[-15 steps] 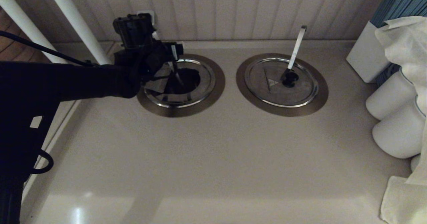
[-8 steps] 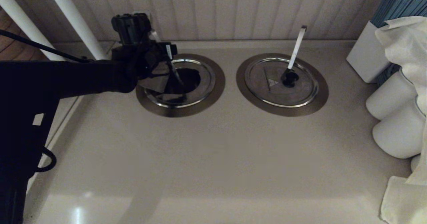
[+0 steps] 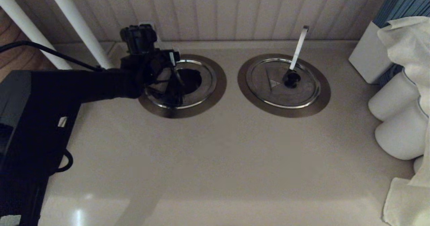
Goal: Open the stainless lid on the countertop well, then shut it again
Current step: Stir with a spoon
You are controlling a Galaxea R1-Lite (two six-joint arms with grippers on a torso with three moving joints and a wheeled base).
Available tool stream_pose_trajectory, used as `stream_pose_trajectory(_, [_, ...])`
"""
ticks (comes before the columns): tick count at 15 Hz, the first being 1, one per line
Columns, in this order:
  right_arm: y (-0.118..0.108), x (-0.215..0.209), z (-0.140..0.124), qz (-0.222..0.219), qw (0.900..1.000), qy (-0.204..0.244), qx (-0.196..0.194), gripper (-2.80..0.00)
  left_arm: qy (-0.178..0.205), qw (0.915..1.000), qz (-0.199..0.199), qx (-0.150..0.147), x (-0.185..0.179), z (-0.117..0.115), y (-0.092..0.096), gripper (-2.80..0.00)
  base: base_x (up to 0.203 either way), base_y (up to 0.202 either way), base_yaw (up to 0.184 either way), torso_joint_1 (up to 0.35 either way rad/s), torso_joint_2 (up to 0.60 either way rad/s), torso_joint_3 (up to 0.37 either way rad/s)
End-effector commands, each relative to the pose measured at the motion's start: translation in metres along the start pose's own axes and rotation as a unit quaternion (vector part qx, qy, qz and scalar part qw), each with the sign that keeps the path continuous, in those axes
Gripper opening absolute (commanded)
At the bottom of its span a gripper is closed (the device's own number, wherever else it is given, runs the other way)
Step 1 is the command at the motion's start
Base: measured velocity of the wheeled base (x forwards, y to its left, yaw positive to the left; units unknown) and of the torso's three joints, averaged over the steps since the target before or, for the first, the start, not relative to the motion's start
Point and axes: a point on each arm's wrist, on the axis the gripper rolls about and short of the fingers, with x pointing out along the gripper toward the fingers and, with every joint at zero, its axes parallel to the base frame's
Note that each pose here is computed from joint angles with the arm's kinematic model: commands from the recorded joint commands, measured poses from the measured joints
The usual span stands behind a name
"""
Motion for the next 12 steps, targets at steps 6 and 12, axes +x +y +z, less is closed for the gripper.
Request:
stream_pose_trajectory(6, [0.0,0.0,0.0,0.0,1.0,0.0,0.0,-2.8,-0.009,0.9988,-0.043,-0.024,0.001,-0.018,-0.028,0.0,0.0,0.0,0.0,0.0,0.0,0.0])
stream_pose_trajectory(12, [0.0,0.0,0.0,0.0,1.0,0.0,0.0,-2.8,-0.007,0.9978,-0.056,-0.036,-0.001,-0.024,-0.04,0.0,0.0,0.0,0.0,0.0,0.0,0.0])
